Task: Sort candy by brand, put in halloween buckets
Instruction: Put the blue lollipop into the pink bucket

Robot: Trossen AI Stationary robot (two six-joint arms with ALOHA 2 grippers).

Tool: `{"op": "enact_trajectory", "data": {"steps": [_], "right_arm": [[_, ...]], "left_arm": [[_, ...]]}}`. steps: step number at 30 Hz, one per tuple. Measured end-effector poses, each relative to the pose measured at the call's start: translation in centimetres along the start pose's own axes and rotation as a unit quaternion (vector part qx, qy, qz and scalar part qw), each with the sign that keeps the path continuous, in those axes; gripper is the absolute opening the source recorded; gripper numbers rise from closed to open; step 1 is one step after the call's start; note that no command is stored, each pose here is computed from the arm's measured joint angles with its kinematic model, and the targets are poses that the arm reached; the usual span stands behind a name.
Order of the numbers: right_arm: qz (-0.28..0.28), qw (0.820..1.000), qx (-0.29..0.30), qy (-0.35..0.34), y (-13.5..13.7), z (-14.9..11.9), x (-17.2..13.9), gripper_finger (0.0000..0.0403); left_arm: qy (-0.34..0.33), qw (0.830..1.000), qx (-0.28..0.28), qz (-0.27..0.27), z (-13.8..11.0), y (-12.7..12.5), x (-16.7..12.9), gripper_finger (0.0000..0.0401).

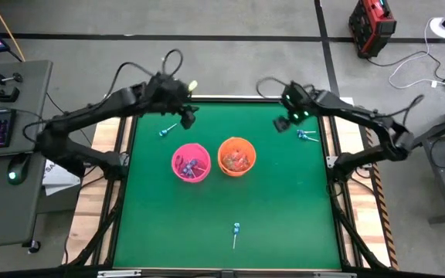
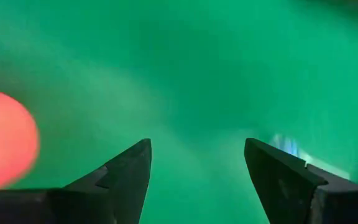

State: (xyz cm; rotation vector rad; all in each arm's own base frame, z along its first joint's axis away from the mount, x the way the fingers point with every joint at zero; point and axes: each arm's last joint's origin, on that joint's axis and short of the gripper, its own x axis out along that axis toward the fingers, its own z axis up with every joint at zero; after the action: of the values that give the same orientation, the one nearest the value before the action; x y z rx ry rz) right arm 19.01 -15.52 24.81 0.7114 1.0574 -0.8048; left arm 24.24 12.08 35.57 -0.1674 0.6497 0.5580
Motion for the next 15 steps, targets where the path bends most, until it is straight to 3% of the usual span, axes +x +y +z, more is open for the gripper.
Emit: {"op": "enact_trajectory", "data": {"steps": [3,7,10,15], "right_arm": [[-0.039,0.994,0.074,0.076,-1.5,-2.7,0.9,0.0252],[-0.095,0.981,0.106,0.129,-2.6,-4.1,1.8,0.0252],[-0.132,0.976,0.091,0.149,-3.2,-4.1,2.7,0.0252],[-0.154,0.965,0.016,0.21,-4.3,-3.5,5.5,0.0252]], "left_arm": [[-0.024,0.996,0.019,-0.088,0.8,2.4,3.0,0.019],[-0.056,0.983,-0.025,-0.172,1.3,5.2,6.4,0.019],[-0.046,0.971,-0.059,-0.227,1.0,6.1,7.9,0.019],[-0.029,0.953,-0.049,-0.298,0.5,5.5,8.6,0.019]]}}
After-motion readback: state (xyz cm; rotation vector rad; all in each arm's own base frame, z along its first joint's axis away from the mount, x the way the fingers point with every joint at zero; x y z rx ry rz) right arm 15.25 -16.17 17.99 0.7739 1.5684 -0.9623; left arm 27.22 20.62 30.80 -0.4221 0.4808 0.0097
